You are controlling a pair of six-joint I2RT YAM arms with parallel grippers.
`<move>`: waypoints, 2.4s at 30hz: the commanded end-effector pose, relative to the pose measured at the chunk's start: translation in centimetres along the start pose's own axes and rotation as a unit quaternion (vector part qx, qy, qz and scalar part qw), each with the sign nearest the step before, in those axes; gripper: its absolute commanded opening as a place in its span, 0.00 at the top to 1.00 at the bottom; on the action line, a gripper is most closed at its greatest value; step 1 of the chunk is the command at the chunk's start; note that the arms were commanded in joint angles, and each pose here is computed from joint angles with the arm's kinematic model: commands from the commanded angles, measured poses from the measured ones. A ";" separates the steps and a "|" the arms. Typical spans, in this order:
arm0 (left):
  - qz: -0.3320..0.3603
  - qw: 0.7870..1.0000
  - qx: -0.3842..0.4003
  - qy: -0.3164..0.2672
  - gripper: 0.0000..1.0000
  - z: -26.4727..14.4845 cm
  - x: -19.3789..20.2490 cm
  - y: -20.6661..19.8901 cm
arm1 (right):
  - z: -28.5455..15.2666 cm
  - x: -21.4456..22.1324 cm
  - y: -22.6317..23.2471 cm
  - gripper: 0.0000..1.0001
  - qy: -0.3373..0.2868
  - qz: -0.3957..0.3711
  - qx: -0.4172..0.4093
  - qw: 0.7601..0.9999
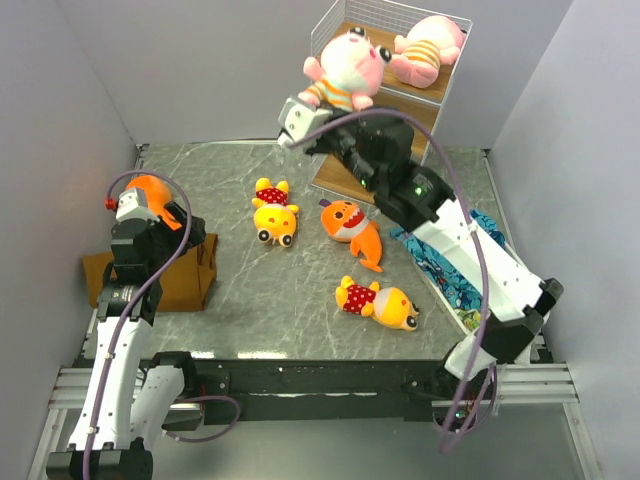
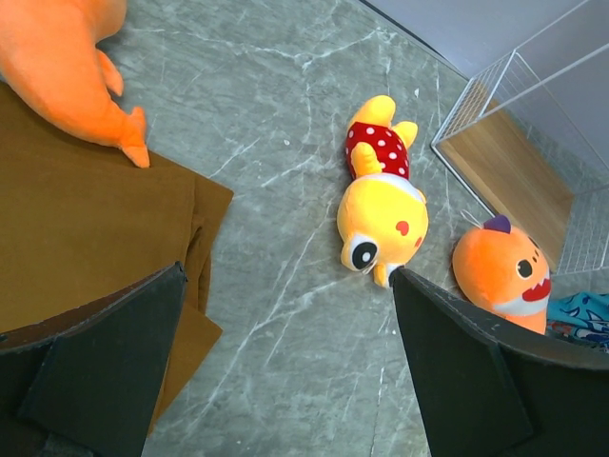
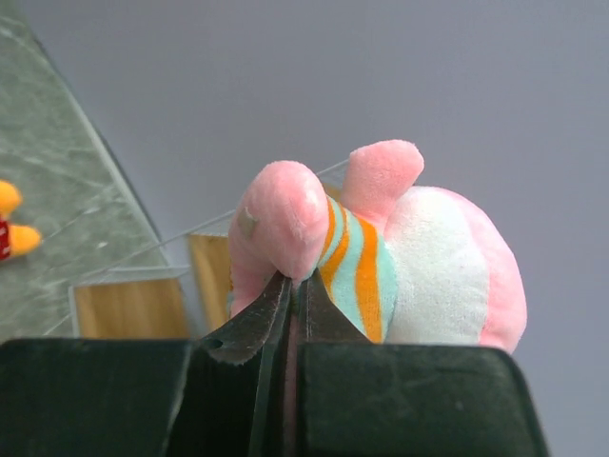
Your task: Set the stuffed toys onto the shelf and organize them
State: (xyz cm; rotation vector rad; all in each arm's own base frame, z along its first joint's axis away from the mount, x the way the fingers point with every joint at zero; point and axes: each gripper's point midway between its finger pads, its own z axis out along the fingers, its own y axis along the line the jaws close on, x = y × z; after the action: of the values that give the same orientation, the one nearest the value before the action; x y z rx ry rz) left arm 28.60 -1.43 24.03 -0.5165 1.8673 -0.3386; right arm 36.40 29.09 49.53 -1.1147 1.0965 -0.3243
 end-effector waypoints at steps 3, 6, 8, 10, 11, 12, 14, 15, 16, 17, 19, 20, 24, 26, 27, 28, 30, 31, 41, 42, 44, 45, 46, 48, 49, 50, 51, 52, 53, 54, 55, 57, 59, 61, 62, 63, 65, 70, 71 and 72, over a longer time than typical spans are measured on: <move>0.009 0.999 0.025 -0.018 0.03 -0.1 -0.9 -1.0 | 3.0 -0.3 -5.0 1.00 -0.027 -0.040 0.049 0.998; 0.008 0.999 0.026 -0.017 0.04 -0.2 -0.9 -1.0 | 4.5 0.6 -6.2 1.00 -0.027 -0.057 0.065 0.996; 0.007 0.999 0.030 -0.016 0.04 -0.2 -0.8 -1.2 | 5.5 1.5 -6.4 1.00 -0.033 -0.067 0.066 0.995; 0.008 0.999 0.035 -0.013 0.04 -0.2 -0.7 -1.4 | 6.4 2.1 -6.7 1.00 -0.031 -0.076 0.077 0.994; 0.008 0.999 0.038 -0.012 0.03 -0.2 -0.6 -1.5 | 6.6 2.5 -7.0 0.99 -0.030 -0.078 0.081 0.993; 0.007 0.999 0.039 -0.013 0.04 -0.2 -0.7 -1.5 | 6.9 2.7 -7.3 0.99 -0.032 -0.076 0.087 0.993; 0.007 0.999 0.041 -0.012 0.04 -0.1 -0.7 -1.6 | 7.5 3.4 -7.9 0.98 -0.031 -0.077 0.094 0.992; 0.007 0.999 0.043 -0.010 0.03 -0.1 -0.6 -1.6 | 7.7 3.4 -7.9 0.97 -0.034 -0.082 0.094 0.992; 0.007 0.999 0.043 -0.008 0.03 0.0 -0.5 -1.6 | 8.0 3.5 -8.1 0.97 -0.036 -0.083 0.096 0.991; 0.006 0.999 0.047 -0.005 0.03 0.0 -0.4 -1.8 | 8.1 3.6 -8.4 0.96 -0.037 -0.084 0.101 0.991; 0.007 0.999 0.051 -0.003 0.03 0.0 -0.4 -1.9 | 8.6 4.1 -8.7 0.95 -0.036 -0.089 0.104 0.990; 0.006 0.999 0.051 -0.003 0.03 0.0 -0.4 -1.9 | 8.8 4.6 -8.7 0.93 -0.033 -0.092 0.104 0.990; 0.005 0.999 0.053 -0.005 0.03 -0.2 -0.4 -2.0 | 9.4 5.6 -9.4 0.90 -0.036 -0.098 0.112 0.988; 0.006 0.999 0.054 -0.006 0.04 -0.2 -0.4 -2.0 | 9.8 6.3 -9.3 0.87 -0.034 -0.100 0.108 0.988; 0.005 0.999 0.053 -0.005 0.03 -0.1 -0.4 -2.0 | 9.9 6.4 -9.3 0.87 -0.035 -0.103 0.109 0.988; 0.006 0.998 0.056 -0.004 0.03 -0.1 -0.4 -2.2 | 10.1 6.8 -9.2 0.86 -0.034 -0.104 0.107 0.988; 0.005 0.998 0.055 -0.003 0.03 -0.1 -0.3 -2.1 | 10.6 6.9 -8.8 0.82 -0.044 -0.102 0.102 0.989; 0.004 0.999 0.054 -0.004 0.04 -0.1 -0.3 -2.1 | 10.7 6.9 -8.9 0.81 -0.047 -0.101 0.102 0.989; 0.006 0.998 0.060 -0.006 0.03 -0.3 -0.4 -2.3 | 11.3 8.4 -9.7 0.62 -0.048 -0.109 0.117 0.986; 0.006 0.998 0.059 -0.004 0.04 -0.3 -0.3 -2.3 | 11.3 8.4 -9.9 0.61 -0.049 -0.108 0.121 0.986; 0.006 0.998 0.059 -0.002 0.03 -0.2 -0.2 -2.2 | 11.3 8.3 -10.2 0.56 -0.052 -0.106 0.127 0.985; 0.006 0.998 0.059 -0.004 0.03 -0.3 -0.3 -2.3 | 11.4 8.4 -10.1 0.55 -0.052 -0.105 0.126 0.985; 0.005 0.998 0.059 -0.004 0.04 -0.3 -0.3 -2.2 | 11.4 8.4 -10.1 0.54 -0.052 -0.103 0.126 0.985; 0.005 0.998 0.061 -0.005 0.03 -0.3 -0.4 -2.3 | 11.6 8.6 -10.0 0.51 -0.051 -0.100 0.127 0.986; 0.005 0.998 0.061 -0.006 0.03 -0.3 -0.4 -2.3 | 11.6 8.8 -10.1 0.49 -0.046 -0.100 0.130 0.985; 0.005 0.998 0.059 -0.004 0.03 -0.2 -0.3 -2.3 | 11.6 8.9 -10.2 0.48 -0.045 -0.103 0.134 0.985; 0.005 0.998 0.059 -0.003 0.04 -0.3 -0.2 -2.3 | 11.8 9.1 -10.0 0.47 -0.043 -0.104 0.133 0.985; 0.005 0.998 0.059 -0.004 0.04 -0.3 -0.2 -2.3 | 11.8 9.3 -10.1 0.46 -0.042 -0.102 0.135 0.985; 0.005 0.998 0.059 -0.004 0.03 -0.3 -0.2 -2.3 | 11.8 9.4 -10.2 0.46 -0.042 -0.099 0.136 0.985; 0.005 0.998 0.060 -0.004 0.03 -0.3 -0.3 -2.3 | 12.0 9.4 -10.1 0.46 -0.043 -0.099 0.134 0.985; 0.005 0.998 0.060 -0.004 0.04 -0.3 -0.3 -2.3 | 12.1 9.5 -10.0 0.46 -0.043 -0.099 0.132 0.985; 0.005 0.998 0.059 -0.003 0.03 -0.3 -0.3 -2.3 | 12.3 9.7 -9.6 0.48 -0.041 -0.103 0.124 0.986; 0.004 0.998 0.058 -0.003 0.03 -0.2 -0.2 -2.2 | 12.5 10.0 -9.2 0.51 -0.040 -0.110 0.112 0.987; 0.006 0.998 0.056 -0.004 0.03 -0.2 -0.3 -2.1 | 12.5 9.9 -9.2 0.61 -0.045 -0.112 0.108 0.987; 0.006 0.998 0.055 -0.004 0.03 -0.2 -0.3 -2.1 | 12.5 10.2 -9.3 0.68 -0.043 -0.115 0.106 0.987; 0.006 0.998 0.055 -0.004 0.03 -0.2 -0.3 -2.1 | 12.5 9.9 -9.4 0.72 -0.052 -0.118 0.103 0.986; 0.006 0.998 0.055 -0.005 0.04 -0.2 -0.3 -2.1 | 12.4 10.1 -9.7 0.76 -0.055 -0.128 0.099 0.985; 0.006 0.998 0.057 -0.003 0.03 -0.2 -0.3 -2.2 | 12.5 10.6 -9.4 0.78 -0.072 -0.154 0.070 0.983; 0.006 0.998 0.058 -0.001 0.03 -0.1 -0.2 -2.2 | 12.6 11.0 -9.1 0.79 -0.071 -0.158 0.063 0.983; 0.005 0.998 0.059 0.000 0.04 -0.1 -0.2 -2.3 | 12.6 11.2 -9.2 0.80 -0.071 -0.163 0.061 0.982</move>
State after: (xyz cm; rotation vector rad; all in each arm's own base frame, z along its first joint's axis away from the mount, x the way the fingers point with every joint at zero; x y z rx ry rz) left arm 28.62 -2.94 24.14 -0.4584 1.8762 -0.4182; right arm 55.15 24.90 49.60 -1.1579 0.8333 -0.5237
